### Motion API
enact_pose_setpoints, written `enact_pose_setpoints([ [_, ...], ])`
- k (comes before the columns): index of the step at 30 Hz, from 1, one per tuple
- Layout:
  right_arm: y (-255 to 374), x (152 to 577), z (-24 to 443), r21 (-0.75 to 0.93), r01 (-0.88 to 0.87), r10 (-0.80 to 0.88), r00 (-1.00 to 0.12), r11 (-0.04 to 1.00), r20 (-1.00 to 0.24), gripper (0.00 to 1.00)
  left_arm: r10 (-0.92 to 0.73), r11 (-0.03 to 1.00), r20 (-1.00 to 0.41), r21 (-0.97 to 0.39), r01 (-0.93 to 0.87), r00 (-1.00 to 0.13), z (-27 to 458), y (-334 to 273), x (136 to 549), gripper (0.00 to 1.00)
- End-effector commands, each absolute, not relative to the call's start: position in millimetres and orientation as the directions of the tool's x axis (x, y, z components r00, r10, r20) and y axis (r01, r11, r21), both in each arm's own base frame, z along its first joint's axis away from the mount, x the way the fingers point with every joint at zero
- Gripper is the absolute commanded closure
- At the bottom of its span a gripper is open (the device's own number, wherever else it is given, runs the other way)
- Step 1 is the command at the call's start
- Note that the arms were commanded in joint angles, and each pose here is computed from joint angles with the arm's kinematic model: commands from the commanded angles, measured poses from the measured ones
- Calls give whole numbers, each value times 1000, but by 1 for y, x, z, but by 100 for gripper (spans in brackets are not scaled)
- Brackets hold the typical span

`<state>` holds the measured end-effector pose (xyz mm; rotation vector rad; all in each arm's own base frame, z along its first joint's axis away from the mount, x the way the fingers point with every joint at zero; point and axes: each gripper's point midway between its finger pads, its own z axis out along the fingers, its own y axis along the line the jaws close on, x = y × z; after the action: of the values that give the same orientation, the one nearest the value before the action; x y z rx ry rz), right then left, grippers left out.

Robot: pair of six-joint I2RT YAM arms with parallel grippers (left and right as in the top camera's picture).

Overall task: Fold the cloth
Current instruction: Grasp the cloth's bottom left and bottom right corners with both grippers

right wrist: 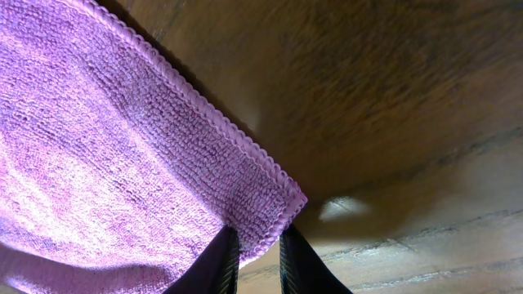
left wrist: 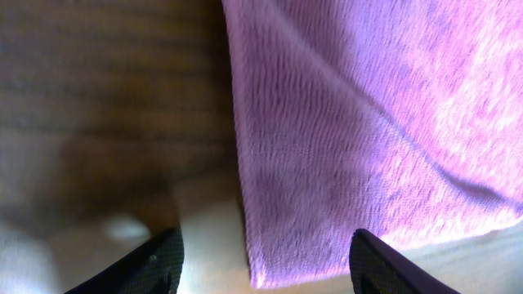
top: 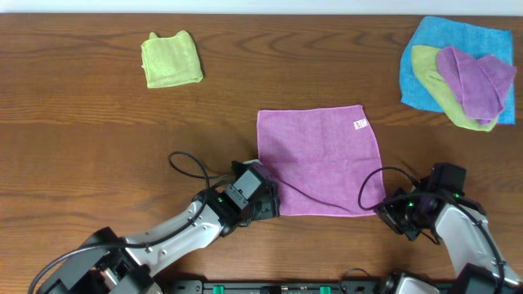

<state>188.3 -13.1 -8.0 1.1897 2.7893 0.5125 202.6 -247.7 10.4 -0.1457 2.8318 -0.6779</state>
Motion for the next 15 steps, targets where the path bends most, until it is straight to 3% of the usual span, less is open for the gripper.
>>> enact_pose_setpoints([
  [1,-42,152,-34,84,717,717,-696,692,43,80,-184,901,-195,-425,-86,-963,-1,-240,202,34],
  [7,-42,152,-34,84,717,717,-696,692,43,80,-168,889,-94,-445,-110,-981,-12,-254,180,36],
  [11,-42,152,-34,84,717,717,-696,692,43,80,-131,886,-59,-454,-91,-990,-21,-264,169,44],
  [13,-42,152,-34,84,717,717,-696,692,43,80,-135,890,-51,-446,-98,-990,-25,-263,168,76],
  [15,-42,152,-34,84,717,717,-696,692,43,80,-140,891,-46,-441,-105,-989,-27,-263,167,88],
])
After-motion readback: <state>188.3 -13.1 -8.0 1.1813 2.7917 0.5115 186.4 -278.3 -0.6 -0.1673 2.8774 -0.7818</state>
